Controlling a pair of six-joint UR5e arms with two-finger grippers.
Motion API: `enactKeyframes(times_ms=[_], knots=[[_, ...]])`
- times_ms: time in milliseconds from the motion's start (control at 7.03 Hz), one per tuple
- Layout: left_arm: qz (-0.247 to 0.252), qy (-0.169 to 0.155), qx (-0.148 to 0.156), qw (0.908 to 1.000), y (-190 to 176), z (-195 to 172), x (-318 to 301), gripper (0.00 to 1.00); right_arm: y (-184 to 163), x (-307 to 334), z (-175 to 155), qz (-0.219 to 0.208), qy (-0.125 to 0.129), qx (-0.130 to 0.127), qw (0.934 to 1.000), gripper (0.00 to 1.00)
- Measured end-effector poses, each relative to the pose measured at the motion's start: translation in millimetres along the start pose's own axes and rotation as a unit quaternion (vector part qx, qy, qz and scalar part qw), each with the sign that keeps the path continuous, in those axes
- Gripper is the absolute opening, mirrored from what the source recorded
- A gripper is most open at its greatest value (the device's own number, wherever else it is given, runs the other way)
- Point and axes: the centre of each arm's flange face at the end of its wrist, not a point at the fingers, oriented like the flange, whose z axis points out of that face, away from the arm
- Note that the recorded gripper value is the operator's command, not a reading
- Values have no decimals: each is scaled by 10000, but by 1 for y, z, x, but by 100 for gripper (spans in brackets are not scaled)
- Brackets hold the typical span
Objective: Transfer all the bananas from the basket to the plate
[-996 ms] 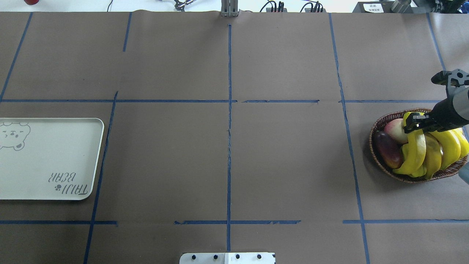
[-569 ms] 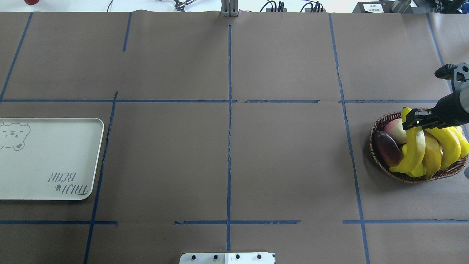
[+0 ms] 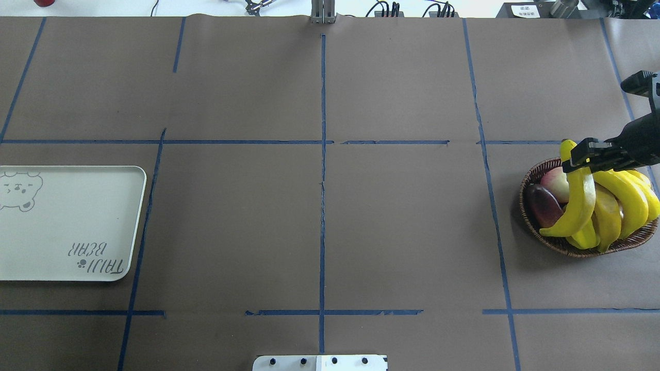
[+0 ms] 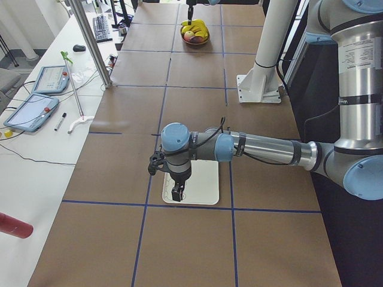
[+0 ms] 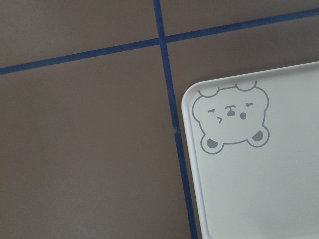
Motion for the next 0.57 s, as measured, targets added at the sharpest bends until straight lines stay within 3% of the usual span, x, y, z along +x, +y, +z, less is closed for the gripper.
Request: enactKeyframes(times_ms=[569], knots=[[800,-75,861,9930,-59,-28,28,100,-22,-126,18,344,-505,61,9981,1]])
